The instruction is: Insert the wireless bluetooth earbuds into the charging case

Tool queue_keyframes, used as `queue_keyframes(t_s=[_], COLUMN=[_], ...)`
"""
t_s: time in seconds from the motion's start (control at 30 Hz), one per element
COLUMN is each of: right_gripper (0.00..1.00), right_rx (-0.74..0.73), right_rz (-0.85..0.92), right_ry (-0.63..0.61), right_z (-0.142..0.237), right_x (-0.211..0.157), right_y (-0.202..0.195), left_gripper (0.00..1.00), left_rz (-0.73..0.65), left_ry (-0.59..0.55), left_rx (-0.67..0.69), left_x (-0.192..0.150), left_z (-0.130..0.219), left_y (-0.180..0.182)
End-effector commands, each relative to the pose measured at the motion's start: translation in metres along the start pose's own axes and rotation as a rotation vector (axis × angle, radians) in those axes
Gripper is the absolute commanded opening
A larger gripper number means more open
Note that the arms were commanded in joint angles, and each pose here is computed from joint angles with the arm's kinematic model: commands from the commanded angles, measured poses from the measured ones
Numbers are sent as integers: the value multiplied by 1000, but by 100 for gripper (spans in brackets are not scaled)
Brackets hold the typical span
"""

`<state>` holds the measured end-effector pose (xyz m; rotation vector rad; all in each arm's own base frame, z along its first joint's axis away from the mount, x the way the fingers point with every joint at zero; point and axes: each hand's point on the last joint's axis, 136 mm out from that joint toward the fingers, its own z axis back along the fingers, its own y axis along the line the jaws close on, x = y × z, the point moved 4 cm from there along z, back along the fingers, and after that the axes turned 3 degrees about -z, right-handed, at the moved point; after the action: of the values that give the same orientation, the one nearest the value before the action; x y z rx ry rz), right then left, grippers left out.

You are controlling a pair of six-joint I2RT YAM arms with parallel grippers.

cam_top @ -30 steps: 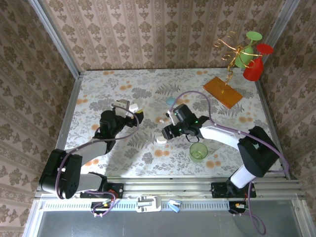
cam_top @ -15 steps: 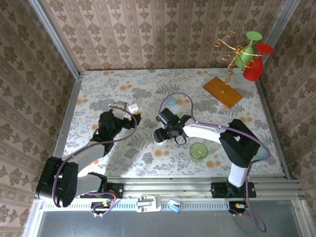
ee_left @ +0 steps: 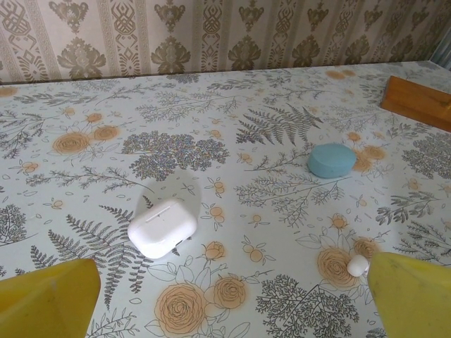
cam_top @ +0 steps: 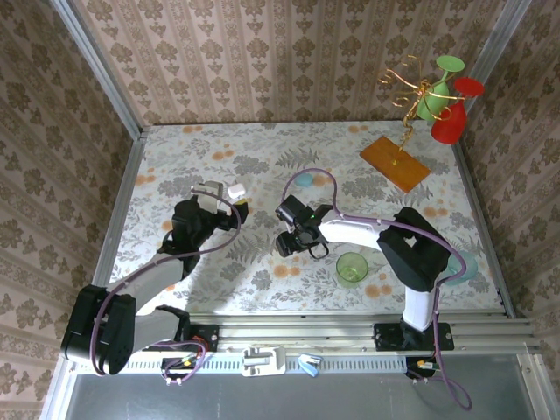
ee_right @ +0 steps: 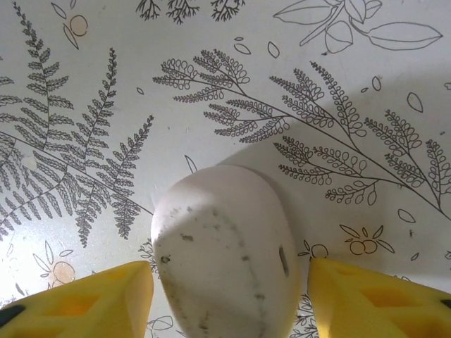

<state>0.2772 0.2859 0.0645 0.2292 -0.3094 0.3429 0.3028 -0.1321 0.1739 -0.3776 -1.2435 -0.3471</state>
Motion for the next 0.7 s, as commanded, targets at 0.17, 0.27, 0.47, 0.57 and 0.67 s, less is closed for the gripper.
queue_keyframes(t_s=[0.17,0.27,0.47,0.57,0.67], right_gripper=[59,60,68,68,68], right_rx=[-32,-48,-43,-86,-137], right_rz=[10,20,1,-78,-152], right_ry=[-10,6,-18,-15,30], right_z=[7,4,11,13,9], right_x=[6,6,15,23,23], right_y=[0,-1,-2,-9,-14], left_gripper=[98,98,99,99,99], left_rz=[-5,0,-1,-1,-2], left_ry=[0,2,4,5,8], left_rx=[-15,-16,-13,-10,-6], left_x=[-1,-1,-2,-2,-3], left_z=[2,2,4,5,5], left_y=[-1,-1,0,0,0])
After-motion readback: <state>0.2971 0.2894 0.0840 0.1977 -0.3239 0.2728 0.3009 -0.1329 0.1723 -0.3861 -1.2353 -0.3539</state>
